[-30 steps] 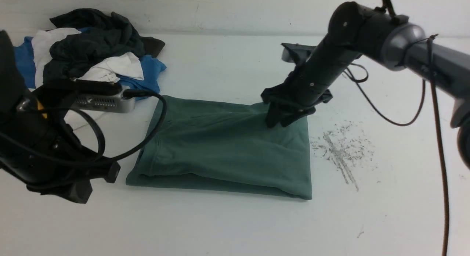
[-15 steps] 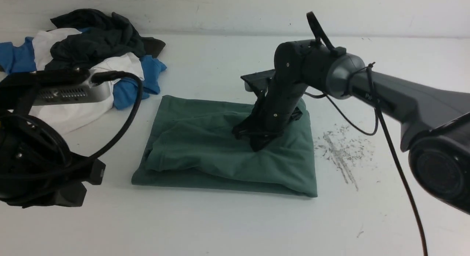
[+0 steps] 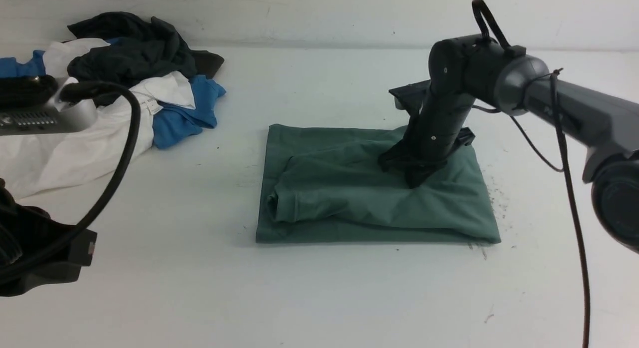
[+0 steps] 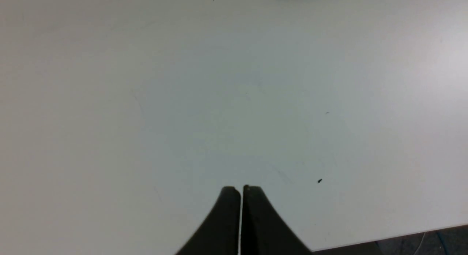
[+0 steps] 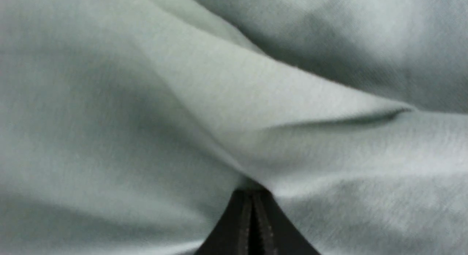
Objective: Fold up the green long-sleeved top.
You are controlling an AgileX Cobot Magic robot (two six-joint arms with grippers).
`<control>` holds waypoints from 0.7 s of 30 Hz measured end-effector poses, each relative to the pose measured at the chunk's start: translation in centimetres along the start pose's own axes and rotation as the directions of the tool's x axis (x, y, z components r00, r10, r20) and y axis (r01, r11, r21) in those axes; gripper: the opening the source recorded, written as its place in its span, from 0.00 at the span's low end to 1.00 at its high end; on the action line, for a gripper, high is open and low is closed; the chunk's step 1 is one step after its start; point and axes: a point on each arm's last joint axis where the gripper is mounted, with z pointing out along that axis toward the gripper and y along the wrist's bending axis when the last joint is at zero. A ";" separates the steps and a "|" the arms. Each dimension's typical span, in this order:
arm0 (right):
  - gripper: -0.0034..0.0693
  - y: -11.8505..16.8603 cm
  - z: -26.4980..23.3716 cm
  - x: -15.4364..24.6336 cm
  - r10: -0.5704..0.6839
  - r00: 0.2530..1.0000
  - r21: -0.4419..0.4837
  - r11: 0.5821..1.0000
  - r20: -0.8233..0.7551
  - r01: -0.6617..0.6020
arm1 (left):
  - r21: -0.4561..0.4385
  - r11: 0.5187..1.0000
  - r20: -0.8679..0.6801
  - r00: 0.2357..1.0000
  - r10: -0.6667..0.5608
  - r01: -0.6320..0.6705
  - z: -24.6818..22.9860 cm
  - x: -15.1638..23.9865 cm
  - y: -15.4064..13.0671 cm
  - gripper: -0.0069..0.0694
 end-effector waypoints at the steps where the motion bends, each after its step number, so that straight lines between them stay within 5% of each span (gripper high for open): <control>1: 0.03 0.1 -0.8 0.0 0.010 1.000 -0.005 1.000 0.007 -0.010 | 0.000 1.000 -0.001 1.000 0.000 0.000 0.0 0.0 0.0 0.08; 11: 0.03 0.8 -16.3 2.5 0.021 0.966 0.005 1.000 0.257 -0.023 | -0.026 1.000 0.021 1.000 0.014 -0.014 -0.6 0.4 0.3 0.08; 17: 0.03 1.9 -26.1 10.2 0.018 0.915 0.015 1.000 0.404 -0.026 | -0.042 0.999 0.019 1.000 0.020 -0.019 -0.7 0.4 0.4 0.08; 21: 0.03 2.8 -31.4 17.6 0.006 0.774 0.032 0.999 0.634 -0.034 | -0.044 0.999 0.020 1.000 0.021 -0.020 -0.7 0.4 0.4 0.08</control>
